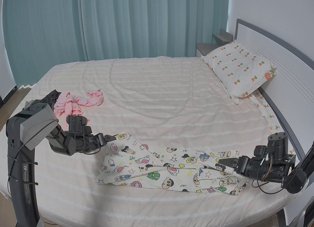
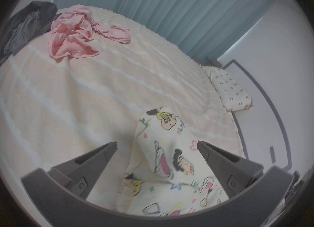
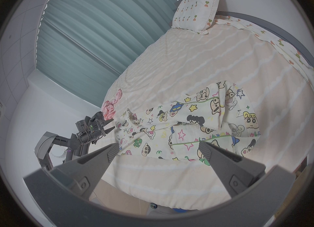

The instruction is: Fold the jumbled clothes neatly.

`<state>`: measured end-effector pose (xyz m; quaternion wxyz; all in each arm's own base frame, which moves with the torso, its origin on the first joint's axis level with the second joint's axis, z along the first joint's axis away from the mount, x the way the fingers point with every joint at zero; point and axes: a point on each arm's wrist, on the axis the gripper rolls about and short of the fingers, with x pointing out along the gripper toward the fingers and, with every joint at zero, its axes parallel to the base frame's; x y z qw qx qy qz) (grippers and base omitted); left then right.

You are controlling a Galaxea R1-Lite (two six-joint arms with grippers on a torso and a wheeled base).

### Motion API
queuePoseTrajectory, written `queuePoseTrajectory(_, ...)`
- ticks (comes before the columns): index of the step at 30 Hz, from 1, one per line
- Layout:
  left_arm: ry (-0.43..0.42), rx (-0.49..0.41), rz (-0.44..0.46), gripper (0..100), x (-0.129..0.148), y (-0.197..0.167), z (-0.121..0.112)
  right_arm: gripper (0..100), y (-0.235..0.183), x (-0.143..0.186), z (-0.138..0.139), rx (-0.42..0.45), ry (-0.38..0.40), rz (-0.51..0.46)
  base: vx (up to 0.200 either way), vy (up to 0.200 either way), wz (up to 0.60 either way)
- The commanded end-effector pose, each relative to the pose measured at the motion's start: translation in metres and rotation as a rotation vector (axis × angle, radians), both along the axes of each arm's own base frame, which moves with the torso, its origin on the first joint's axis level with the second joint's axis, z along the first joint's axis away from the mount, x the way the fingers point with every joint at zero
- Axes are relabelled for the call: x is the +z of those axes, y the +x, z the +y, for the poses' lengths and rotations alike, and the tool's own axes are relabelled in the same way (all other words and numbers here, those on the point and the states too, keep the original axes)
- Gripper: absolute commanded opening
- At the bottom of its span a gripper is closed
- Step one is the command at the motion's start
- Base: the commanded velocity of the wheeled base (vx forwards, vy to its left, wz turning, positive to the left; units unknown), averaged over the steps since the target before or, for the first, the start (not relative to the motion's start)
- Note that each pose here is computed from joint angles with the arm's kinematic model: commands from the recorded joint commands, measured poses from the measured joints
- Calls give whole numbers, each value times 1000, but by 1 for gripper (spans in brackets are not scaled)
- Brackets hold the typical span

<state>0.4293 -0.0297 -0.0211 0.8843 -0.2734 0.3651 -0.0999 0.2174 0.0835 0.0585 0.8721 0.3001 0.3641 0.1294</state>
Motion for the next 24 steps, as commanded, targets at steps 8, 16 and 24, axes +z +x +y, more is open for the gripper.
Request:
queuePoseTrajectory(8, -36, 59, 8, 0, -14, 12, -23, 100, 1, 0, -1, -3, 1, -2, 0, 0, 0)
queuePoseTrajectory(16, -23, 87, -2, 0, -2, 7, -19, 100, 1, -1, -1, -3, 0, 2, 0, 0, 0)
queuePoseTrajectory(24, 22, 131, 10, 0, 15, -19, -18, 100, 0, 2, -1, -2, 1, -7, 0, 0, 0)
